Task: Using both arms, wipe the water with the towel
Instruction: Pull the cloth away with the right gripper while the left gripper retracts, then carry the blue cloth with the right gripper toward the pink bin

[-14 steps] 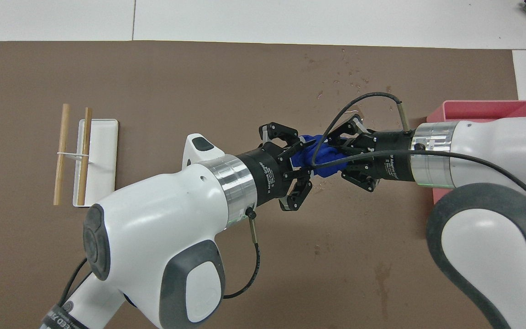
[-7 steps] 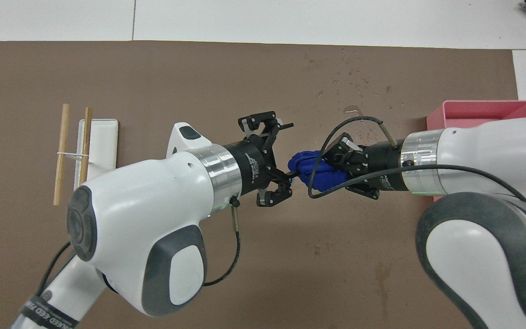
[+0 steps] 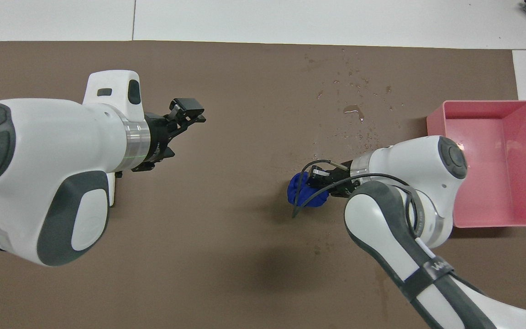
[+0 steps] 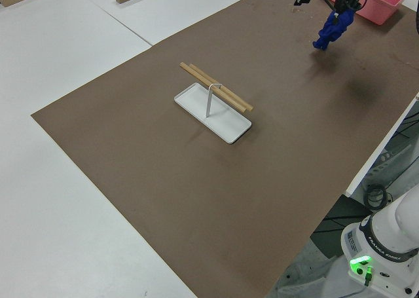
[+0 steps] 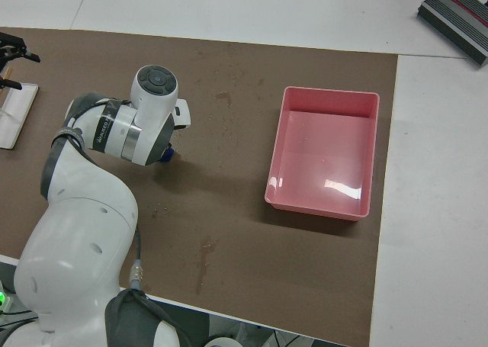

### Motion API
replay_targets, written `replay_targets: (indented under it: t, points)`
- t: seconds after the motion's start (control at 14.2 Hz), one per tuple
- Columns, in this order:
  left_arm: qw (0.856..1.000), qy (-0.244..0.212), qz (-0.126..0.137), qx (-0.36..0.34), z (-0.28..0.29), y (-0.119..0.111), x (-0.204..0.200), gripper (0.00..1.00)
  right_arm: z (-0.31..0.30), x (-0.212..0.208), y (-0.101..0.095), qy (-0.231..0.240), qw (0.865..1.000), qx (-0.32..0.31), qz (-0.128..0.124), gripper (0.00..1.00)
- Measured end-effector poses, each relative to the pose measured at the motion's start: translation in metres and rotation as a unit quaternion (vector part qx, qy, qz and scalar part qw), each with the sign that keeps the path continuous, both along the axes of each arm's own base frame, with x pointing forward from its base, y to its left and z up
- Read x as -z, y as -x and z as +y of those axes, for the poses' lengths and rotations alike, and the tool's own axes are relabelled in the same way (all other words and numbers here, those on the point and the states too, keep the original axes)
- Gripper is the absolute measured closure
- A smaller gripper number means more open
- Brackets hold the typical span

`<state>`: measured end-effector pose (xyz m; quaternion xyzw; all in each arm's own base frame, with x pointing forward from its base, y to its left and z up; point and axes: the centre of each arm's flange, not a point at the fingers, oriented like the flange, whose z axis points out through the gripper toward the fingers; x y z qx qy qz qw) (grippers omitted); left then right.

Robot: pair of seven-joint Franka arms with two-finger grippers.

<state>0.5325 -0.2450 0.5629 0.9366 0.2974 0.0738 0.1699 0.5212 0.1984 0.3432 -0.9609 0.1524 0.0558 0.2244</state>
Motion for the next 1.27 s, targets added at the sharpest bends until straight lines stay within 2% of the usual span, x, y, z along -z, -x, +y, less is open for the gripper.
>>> replay_targets:
  t: [0.21,0.42,0.78,0.99,1.13,1.27]
  points:
    - [0.988,-0.085,0.003,0.131,0.056,-0.012,-0.003,0.0,-0.015,0.043,-0.005,0.05,0.996,-0.066,-0.043,0.77]
    - [0.955,-0.142,0.012,0.258,0.122,-0.022,-0.005,0.0,-0.061,0.047,-0.021,0.09,0.986,-0.115,-0.08,0.77]
    - [0.91,-0.173,0.04,0.376,0.175,-0.02,-0.016,0.0,-0.105,0.049,-0.04,0.109,0.969,-0.173,-0.137,0.77]
    - [0.902,-0.172,0.06,0.391,0.177,-0.014,-0.027,0.0,-0.121,0.048,-0.058,0.145,0.95,-0.213,-0.176,0.77]
    - [0.9,-0.164,0.084,0.395,0.18,-0.011,-0.029,0.0,-0.134,0.048,-0.073,0.166,0.938,-0.232,-0.195,0.77]
    - [0.903,-0.162,0.084,0.39,0.187,-0.018,-0.05,0.0,-0.14,0.047,-0.09,0.185,0.927,-0.254,-0.206,0.77]
